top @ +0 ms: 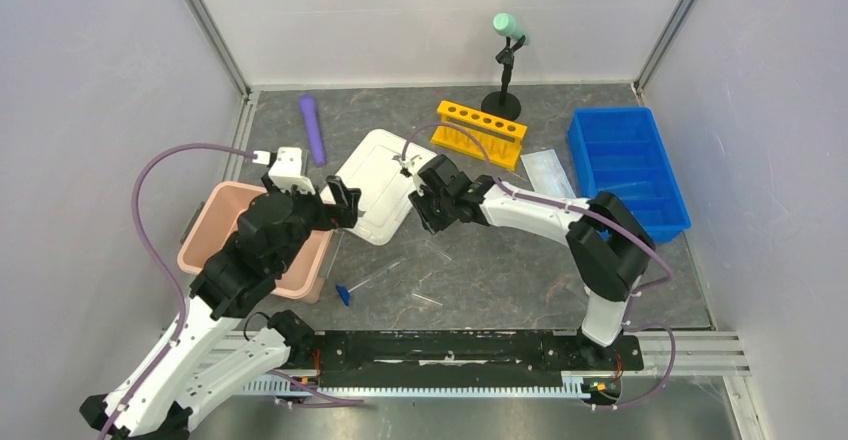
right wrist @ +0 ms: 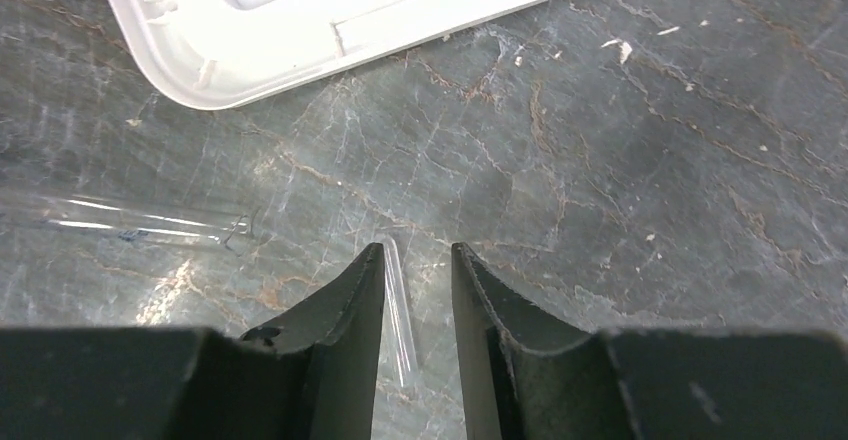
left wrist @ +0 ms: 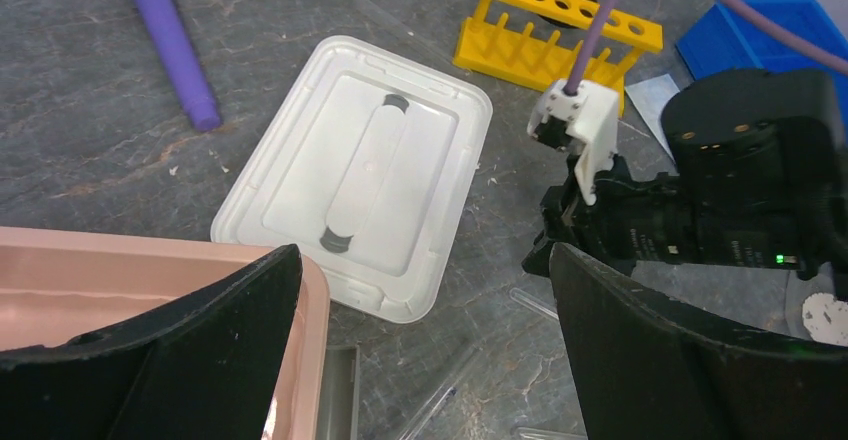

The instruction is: Organize the chemistry lab equipment

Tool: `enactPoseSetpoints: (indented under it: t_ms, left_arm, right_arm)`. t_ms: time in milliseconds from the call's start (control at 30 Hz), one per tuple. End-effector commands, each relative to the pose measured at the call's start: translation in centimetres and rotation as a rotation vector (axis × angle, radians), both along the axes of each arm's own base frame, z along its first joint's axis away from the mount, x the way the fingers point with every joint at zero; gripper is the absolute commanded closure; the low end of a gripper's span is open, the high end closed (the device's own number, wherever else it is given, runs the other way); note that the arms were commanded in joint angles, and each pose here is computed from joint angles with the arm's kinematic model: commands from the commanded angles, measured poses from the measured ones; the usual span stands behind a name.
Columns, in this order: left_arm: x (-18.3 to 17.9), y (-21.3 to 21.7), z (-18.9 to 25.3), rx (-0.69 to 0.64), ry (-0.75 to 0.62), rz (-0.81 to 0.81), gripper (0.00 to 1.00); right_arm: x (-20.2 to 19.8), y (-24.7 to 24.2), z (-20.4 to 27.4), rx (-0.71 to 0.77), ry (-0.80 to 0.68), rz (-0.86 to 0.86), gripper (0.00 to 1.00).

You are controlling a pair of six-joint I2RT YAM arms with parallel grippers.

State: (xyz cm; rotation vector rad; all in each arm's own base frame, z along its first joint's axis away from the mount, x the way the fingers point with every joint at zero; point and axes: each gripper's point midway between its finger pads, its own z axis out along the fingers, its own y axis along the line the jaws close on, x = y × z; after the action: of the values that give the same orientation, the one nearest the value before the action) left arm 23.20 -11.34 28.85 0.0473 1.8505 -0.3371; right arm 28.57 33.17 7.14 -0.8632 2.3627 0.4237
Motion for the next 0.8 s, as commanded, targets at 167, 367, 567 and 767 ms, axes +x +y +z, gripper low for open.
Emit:
enactPoseSetpoints:
  t_ms: [167, 367, 567, 767]
  left_arm:
    - [0.0, 1.4, 2.1, -0.031, -0.102, 0.058, 0.00]
    - [0.1, 1.4, 2.1, -0.032, -0.102, 0.060, 0.00]
    - [0.1, 1.4, 2.0, -0.031, -0.102, 0.063, 0.00]
    - [0.2, 1.2, 2.0, -0.031, -0.102, 0.053, 0.00]
  right_arm:
    - [-0.3, 1.8, -1.6, -0.078, 0.052, 0.088, 0.64]
    - [-1.5, 2.2, -3.2, -0.094, 0.093, 0.127, 0.65]
    - [-2.2, 1.8, -4.7, -0.131, 0.119, 0.142, 0.65]
    - [-2.2, 0.6, -5.3, -0.178, 0.113, 0.128, 0.68]
